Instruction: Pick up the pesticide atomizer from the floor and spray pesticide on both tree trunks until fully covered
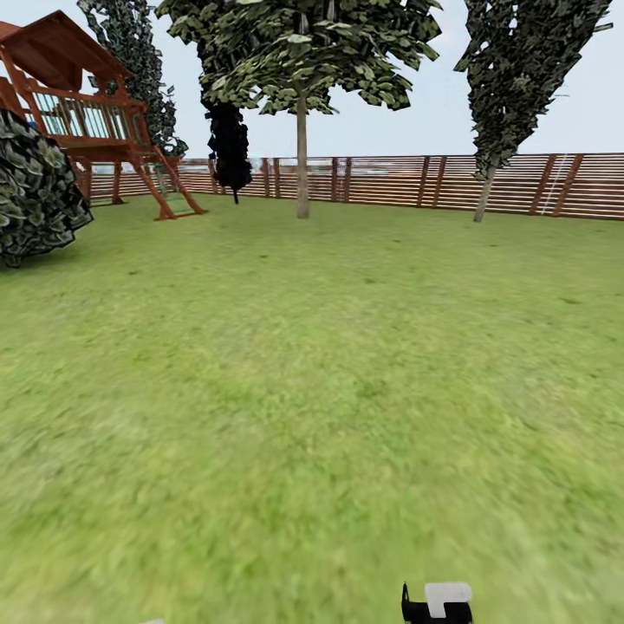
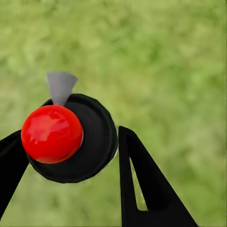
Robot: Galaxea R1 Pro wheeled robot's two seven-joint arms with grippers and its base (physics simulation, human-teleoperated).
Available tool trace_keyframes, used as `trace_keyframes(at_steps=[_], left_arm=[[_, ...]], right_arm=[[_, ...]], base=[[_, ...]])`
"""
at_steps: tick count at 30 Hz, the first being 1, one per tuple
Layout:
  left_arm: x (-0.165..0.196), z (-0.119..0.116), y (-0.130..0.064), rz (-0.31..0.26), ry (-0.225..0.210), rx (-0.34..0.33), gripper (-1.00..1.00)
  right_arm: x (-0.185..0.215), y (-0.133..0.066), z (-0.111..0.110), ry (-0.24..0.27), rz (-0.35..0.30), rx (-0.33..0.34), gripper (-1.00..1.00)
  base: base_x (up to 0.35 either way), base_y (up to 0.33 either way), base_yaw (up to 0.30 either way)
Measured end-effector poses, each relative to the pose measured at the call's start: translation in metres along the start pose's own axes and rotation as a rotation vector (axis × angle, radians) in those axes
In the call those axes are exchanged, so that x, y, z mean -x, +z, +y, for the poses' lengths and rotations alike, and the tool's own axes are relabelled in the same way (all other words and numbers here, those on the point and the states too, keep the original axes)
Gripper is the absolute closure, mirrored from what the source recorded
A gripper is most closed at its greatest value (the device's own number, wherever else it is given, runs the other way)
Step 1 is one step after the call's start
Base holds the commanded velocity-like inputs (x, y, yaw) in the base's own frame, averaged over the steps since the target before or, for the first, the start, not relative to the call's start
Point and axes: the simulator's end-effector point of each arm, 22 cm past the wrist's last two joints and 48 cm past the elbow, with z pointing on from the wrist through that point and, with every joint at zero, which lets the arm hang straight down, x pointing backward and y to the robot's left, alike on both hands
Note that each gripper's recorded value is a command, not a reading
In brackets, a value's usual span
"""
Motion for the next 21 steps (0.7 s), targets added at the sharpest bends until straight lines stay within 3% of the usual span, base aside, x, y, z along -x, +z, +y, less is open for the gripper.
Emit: trace_keyframes(at_steps=[21], left_arm=[[-0.0001,0.0,0.0,0.0,0.0,0.0,1.0]], right_arm=[[0.0,0.0,0.0001,0.0,0.0,0.0,-1.0]], base=[[0.337,0.0,0.0]])
